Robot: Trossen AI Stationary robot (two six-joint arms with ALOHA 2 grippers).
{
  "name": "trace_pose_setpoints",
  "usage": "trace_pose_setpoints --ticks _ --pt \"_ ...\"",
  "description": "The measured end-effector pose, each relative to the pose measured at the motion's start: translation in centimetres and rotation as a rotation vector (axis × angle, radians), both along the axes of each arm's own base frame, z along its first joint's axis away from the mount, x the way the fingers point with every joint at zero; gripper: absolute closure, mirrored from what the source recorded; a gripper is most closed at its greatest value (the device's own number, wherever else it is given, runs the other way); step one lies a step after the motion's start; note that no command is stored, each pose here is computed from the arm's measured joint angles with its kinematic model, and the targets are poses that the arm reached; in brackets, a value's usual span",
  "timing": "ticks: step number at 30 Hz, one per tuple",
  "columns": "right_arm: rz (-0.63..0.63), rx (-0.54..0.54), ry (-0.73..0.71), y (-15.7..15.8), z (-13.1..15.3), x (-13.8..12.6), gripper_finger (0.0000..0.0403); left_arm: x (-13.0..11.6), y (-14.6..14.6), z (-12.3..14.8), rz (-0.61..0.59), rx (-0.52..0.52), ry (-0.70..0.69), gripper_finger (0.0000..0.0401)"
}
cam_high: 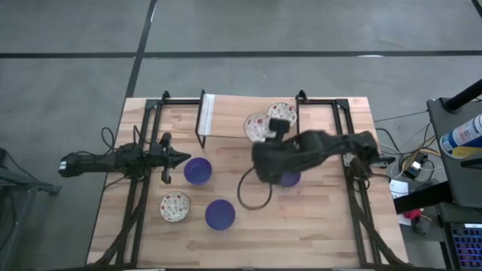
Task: Pick & Place Mini bowls
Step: Stack the right white patterned bowl on top of the white patterned bowl on the shelf
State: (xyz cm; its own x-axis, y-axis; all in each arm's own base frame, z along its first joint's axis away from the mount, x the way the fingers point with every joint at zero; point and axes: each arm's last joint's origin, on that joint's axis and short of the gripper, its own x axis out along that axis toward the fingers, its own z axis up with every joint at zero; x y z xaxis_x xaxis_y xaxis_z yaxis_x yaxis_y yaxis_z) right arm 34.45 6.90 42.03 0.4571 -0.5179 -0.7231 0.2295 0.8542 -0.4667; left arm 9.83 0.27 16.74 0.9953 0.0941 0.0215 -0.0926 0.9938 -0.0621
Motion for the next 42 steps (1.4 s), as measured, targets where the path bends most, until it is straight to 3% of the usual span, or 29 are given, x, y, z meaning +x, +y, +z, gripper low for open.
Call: trace_pose_setpoints --ticks 11,21,32,42 --pt "-0.125 0.021 -0.015 -5.9 1.4 -0.9 0.0394 0.0 0.0 0.0 0.0 0.0 0.0 0.0401" --pt "-0.266 0.047 0.095 -10.5 -1.5 -0.3 0.0394 0.0 0.0 0.0 0.0 0.0 0.0 0.0401" --pt "-0.314 0.08 0.229 -11.3 -5.3 0.1 0.0394 0.0 0.0 0.0 0.0 0.0 0.0 0.0401" --pt "-0.341 0.083 0.252 -11.3 -6.3 0.1 0.0394 0.0 0.0 0.0 0.0 0.0 0.0 0.0401"
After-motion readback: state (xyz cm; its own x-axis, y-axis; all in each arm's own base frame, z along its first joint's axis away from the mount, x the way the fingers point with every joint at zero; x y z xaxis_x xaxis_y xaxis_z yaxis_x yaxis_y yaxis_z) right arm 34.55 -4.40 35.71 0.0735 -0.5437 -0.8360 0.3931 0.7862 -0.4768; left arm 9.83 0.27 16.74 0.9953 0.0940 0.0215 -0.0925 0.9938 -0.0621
